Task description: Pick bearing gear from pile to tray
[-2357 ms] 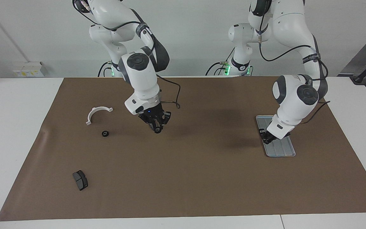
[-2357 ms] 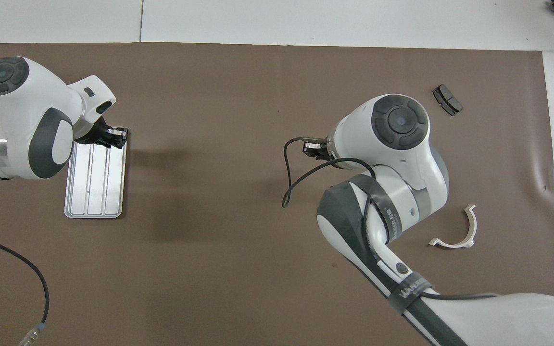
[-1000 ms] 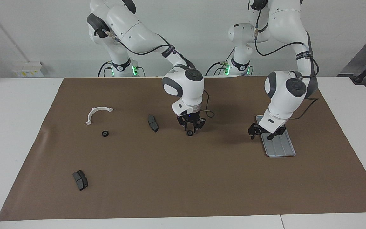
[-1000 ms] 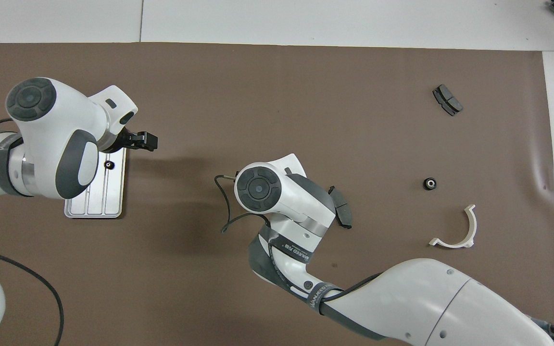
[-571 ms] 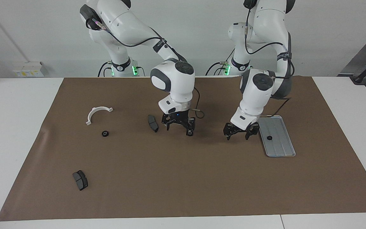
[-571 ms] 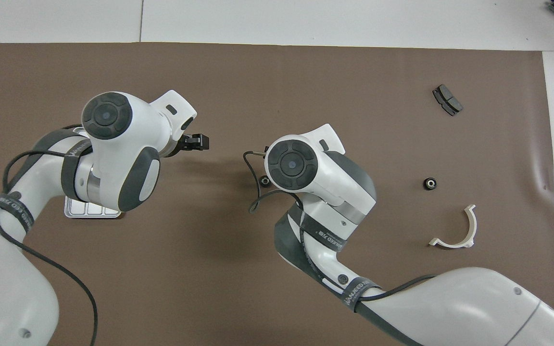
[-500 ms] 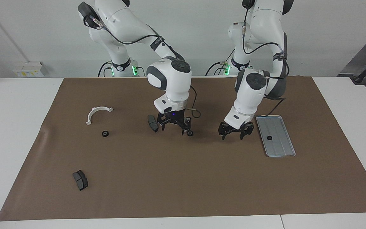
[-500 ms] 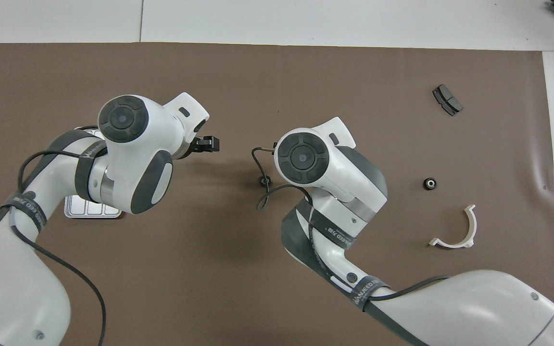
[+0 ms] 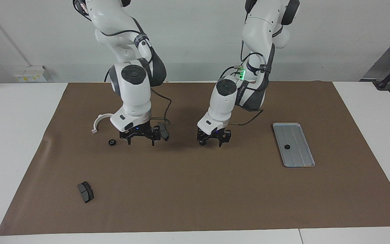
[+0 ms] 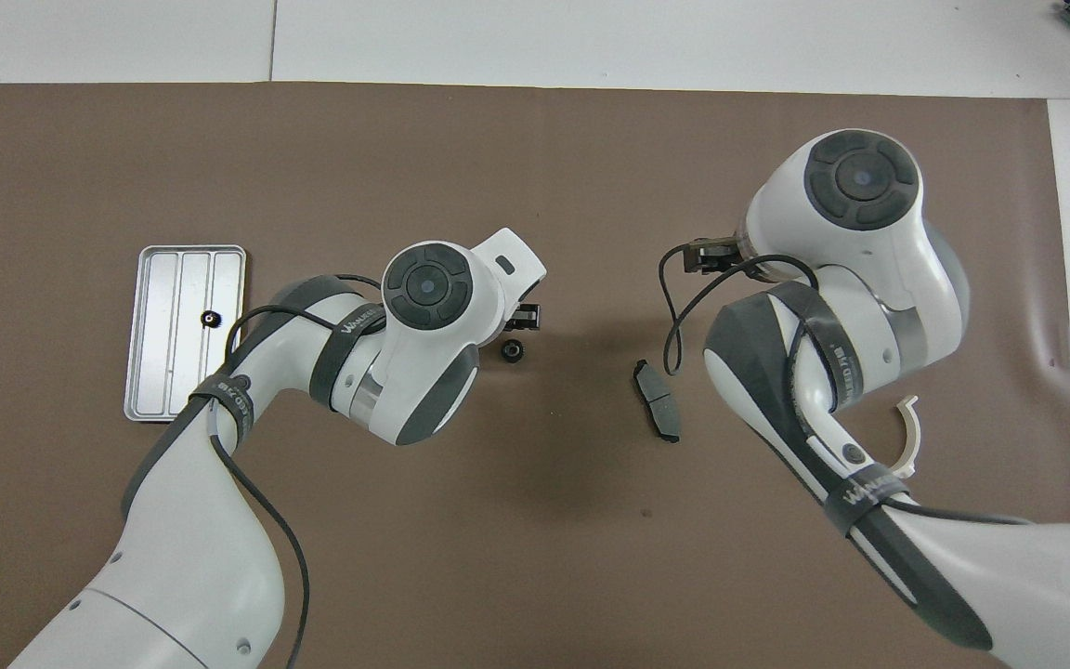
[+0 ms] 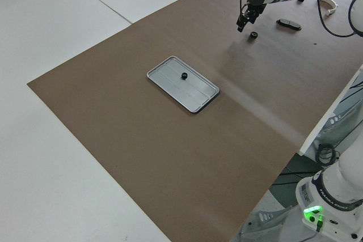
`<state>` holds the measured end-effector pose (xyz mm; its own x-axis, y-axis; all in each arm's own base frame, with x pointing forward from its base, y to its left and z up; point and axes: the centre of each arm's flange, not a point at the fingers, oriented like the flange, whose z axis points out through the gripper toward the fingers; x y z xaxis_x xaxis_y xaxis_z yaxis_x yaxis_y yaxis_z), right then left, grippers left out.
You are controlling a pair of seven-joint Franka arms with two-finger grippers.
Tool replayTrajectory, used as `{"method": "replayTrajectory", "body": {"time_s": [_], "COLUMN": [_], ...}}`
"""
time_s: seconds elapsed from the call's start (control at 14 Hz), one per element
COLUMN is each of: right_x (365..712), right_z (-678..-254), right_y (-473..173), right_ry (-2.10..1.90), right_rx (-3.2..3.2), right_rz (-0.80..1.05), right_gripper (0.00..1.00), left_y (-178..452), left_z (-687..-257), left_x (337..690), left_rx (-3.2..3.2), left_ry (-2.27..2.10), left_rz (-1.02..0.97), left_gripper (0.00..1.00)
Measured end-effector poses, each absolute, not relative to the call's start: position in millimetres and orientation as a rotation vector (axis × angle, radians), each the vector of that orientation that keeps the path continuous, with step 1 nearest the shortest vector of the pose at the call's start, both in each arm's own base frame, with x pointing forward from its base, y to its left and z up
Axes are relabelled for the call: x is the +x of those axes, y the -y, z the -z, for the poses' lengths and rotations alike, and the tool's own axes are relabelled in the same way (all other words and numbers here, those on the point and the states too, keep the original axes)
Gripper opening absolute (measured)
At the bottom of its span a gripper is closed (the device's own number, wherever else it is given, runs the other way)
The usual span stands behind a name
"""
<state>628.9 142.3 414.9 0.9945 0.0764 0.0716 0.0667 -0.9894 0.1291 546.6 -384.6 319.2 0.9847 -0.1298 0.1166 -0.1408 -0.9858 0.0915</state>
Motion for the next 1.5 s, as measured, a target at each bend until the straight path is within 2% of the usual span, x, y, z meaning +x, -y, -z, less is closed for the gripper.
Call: {"method": "replayTrajectory", "body": {"time_s": [0.21,0.36,0.57,0.79,1.0,1.07,1.14,1.21,1.36,1.5], "right_x": [628.0,621.0,597.7,574.5,554.9,550.7,547.2,544.6,541.7,538.6], "right_z": [-395.7,-374.6,-333.4,-303.7,-292.1,-291.1,-290.2,-289.2,-287.3,-285.1], "right_y": [-87.4,-47.5,-0.1,7.7,5.5,5.7,5.8,6.0,6.6,7.5], "right_ry": [-0.338,-0.492,-0.662,-0.702,-0.706,-0.705,-0.707,-0.708,-0.729,-0.747], "right_rx": [3.068,3.104,3.126,3.117,3.118,3.118,3.117,3.117,3.112,3.109], "right_rz": [-0.029,-0.057,-0.061,-0.060,-0.045,-0.047,-0.048,-0.049,-0.045,-0.037], "right_gripper": [1.00,1.00,1.00,1.00,1.00,1.00,1.00,1.00,0.99,0.96], "left_y": [390.9,395.0,401.3,405.2,405.8,405.9,405.5,406.1,406.0,405.9], "left_z": [-309.7,-306.2,-300.5,-296.0,-294.1,-294.8,-296.2,-295.9,-296.7,-296.7], "left_x": [540.4,535.1,526.4,520.3,518.3,518.1,518.4,517.7,517.7,517.7], "left_rx": [3.034,3.037,3.038,3.037,3.039,3.039,3.038,3.038,3.038,3.038], "left_ry": [0.227,0.242,0.266,0.281,0.286,0.288,0.289,0.291,0.292,0.292], "left_rz": [-0.152,-0.142,-0.132,-0.130,-0.125,-0.127,-0.130,-0.129,-0.131,-0.131], "left_gripper": [0.80,0.79,0.72,0.67,0.63,0.57,0.45,0.45,0.35,0.35]}}
